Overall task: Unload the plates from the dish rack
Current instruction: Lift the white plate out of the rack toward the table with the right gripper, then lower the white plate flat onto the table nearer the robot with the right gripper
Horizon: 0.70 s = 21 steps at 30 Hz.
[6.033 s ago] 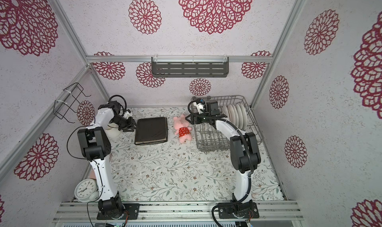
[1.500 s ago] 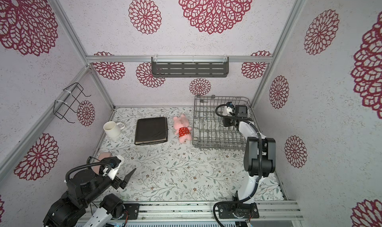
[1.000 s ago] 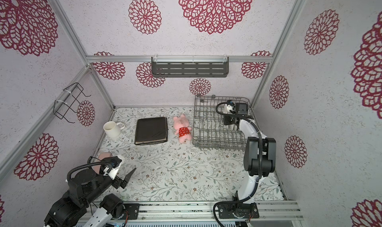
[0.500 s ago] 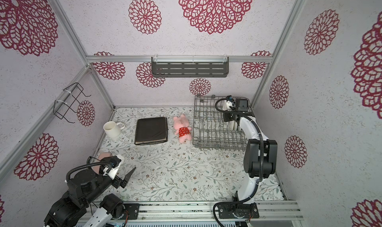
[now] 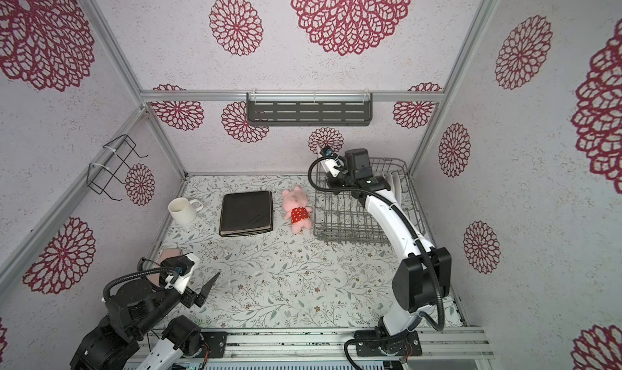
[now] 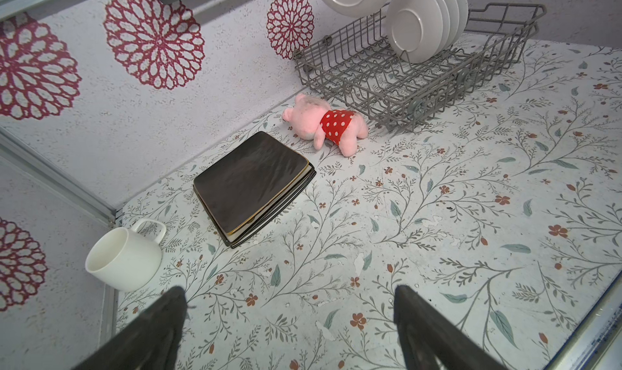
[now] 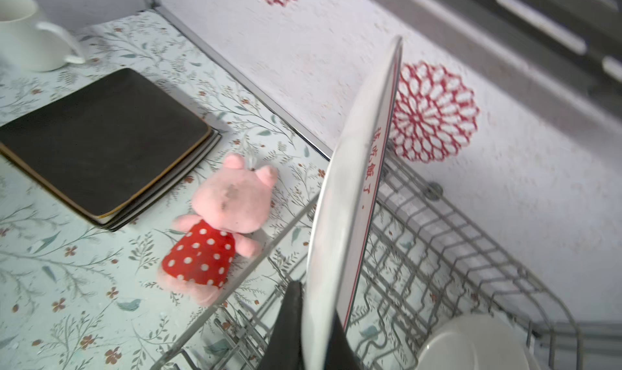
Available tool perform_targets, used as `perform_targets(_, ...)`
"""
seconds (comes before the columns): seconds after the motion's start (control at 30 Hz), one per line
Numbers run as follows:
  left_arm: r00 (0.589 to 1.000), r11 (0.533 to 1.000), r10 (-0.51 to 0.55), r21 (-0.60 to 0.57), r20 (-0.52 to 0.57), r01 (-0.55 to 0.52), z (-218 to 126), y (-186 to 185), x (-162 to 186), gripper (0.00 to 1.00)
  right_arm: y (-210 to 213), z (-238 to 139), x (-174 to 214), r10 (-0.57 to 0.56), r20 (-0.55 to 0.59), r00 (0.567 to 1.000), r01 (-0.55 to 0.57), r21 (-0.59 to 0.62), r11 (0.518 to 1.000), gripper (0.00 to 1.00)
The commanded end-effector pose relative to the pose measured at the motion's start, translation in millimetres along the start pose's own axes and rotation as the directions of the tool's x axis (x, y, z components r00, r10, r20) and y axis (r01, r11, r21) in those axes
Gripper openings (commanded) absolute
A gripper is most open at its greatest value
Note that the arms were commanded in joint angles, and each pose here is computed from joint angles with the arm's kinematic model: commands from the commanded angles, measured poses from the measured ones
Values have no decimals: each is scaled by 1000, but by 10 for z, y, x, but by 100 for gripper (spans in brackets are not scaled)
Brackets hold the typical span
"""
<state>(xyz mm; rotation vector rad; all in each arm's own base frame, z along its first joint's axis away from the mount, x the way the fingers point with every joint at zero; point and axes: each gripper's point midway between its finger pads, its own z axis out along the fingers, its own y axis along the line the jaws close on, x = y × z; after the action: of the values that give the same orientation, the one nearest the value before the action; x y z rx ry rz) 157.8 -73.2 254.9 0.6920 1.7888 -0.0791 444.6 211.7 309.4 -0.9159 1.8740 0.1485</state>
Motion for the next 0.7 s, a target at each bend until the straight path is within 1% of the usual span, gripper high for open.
perform_targets(0.0,999,1000,15,-1,28,-15,0,-4,-34,97,287,-223,-411,-193,110,975,191,28,981,0)
perform_targets(0.07,999,1000,14,-11,34,-13,-1,10,-37,97,588,-208,-437,-277,136,951,280,-3,960,0)
perform_targets(0.13,999,1000,13,-21,46,-12,-23,26,-44,97,828,-202,-447,-341,175,924,347,-6,938,0)
perform_targets(0.27,996,999,9,-46,84,-5,-79,63,-74,97,1251,-207,-451,-422,240,874,438,-12,899,0)
perform_targets(0.33,996,999,10,-45,87,-6,-79,60,-75,97,1422,-178,-392,-475,234,848,491,-13,871,0)
perform_targets(0.43,996,999,6,-52,92,-1,-91,75,-85,97,1694,-154,-285,-561,234,794,579,-12,815,0)
perform_targets(0.67,994,998,6,-62,107,1,-118,89,-89,97,2196,-266,-75,-650,287,703,674,22,739,0)
